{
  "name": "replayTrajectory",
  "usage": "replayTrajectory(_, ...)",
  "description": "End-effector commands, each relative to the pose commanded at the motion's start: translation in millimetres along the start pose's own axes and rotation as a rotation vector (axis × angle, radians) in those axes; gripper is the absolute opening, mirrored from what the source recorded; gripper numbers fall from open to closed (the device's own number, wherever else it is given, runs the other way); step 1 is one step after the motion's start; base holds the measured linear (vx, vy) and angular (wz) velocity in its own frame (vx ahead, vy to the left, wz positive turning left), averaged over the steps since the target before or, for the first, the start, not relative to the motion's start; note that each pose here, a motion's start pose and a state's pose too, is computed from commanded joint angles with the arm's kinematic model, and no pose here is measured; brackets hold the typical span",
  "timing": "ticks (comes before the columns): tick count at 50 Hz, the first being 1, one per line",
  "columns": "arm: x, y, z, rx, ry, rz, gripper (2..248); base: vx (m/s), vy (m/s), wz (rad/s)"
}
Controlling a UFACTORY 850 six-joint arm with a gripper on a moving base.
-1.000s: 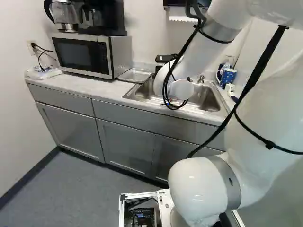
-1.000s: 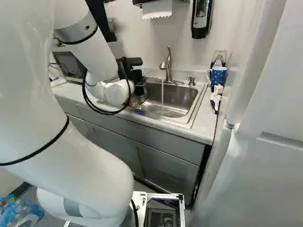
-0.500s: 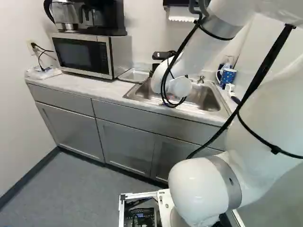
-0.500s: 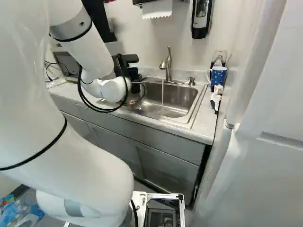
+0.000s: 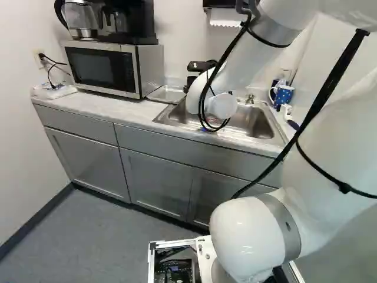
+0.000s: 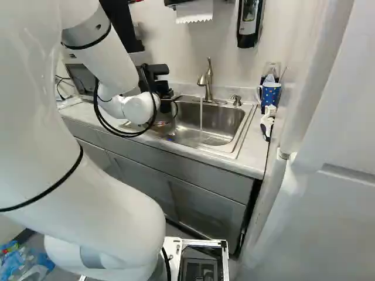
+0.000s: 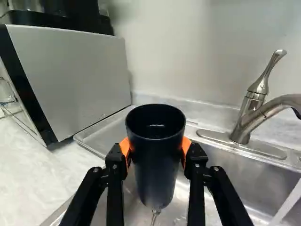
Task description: Rinse the cup and place it in the tray
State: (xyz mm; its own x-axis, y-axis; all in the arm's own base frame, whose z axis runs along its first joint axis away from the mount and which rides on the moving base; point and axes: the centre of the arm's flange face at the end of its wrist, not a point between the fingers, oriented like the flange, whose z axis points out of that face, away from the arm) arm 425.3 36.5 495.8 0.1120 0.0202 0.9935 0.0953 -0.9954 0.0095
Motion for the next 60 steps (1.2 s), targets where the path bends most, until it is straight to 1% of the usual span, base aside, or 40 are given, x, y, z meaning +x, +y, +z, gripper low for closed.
replayTrajectory(7,0.0,0.0,0.0,0.0,0.0,0.002,123,0.0,0.0,0.0)
replayTrajectory(14,0.0,0.0,0.0,0.0,0.0,0.049,123,0.0,0.0,0.0)
replayTrajectory(60,0.0,0.0,0.0,0.0,0.0,0.525,123,0.0,0.0,0.0)
